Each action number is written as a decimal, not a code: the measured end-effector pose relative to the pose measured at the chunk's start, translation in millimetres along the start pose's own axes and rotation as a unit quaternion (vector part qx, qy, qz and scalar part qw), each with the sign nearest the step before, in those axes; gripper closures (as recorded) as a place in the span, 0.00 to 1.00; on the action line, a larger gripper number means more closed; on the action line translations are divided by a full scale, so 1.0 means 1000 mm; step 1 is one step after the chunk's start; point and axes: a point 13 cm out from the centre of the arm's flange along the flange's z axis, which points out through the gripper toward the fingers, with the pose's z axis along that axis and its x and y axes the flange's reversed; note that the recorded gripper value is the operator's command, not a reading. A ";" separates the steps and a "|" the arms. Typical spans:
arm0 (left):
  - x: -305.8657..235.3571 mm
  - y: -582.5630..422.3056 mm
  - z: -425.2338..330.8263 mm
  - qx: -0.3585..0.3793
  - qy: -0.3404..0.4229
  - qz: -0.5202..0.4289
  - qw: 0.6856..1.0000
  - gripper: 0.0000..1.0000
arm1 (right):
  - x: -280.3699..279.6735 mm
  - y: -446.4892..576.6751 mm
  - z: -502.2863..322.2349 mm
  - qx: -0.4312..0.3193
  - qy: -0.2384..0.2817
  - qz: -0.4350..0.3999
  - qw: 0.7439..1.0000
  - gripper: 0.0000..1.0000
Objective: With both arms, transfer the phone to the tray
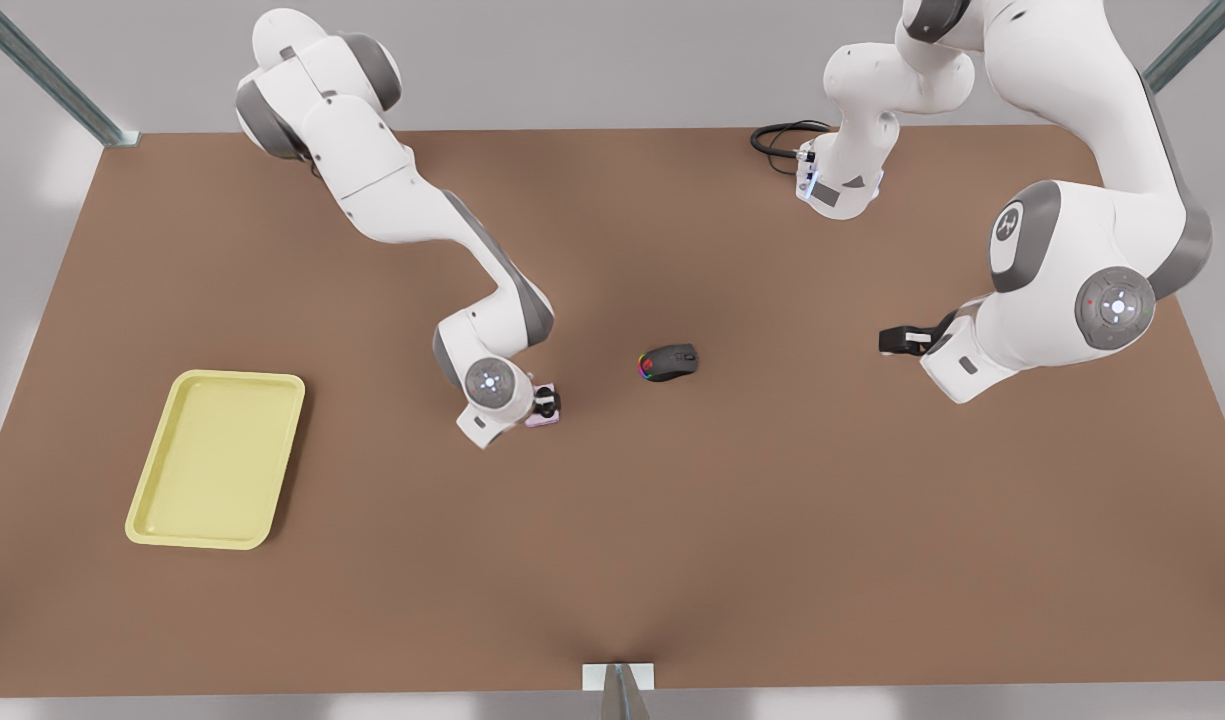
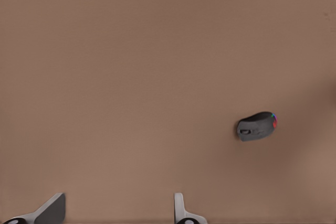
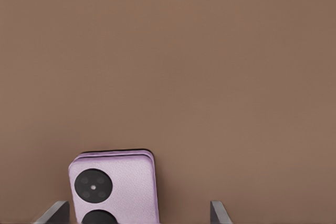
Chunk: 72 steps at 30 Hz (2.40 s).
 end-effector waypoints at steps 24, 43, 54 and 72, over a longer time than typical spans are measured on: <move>0.013 -0.012 -0.012 0.025 0.002 0.043 0.999 0.00 | 0.007 0.050 0.021 0.002 -0.059 -0.091 0.994 0.00; 0.025 -0.015 -0.003 0.025 0.032 0.053 0.998 0.00 | 0.031 0.026 0.048 0.025 -0.017 0.014 0.999 0.00; 0.025 -0.014 -0.002 0.025 0.035 0.054 0.998 0.00 | 0.016 0.027 0.046 0.029 -0.032 0.018 0.999 0.00; 0.017 -0.004 0.006 0.023 0.039 0.045 0.998 0.00 | 0.004 0.026 0.052 0.028 -0.051 -0.007 0.998 0.19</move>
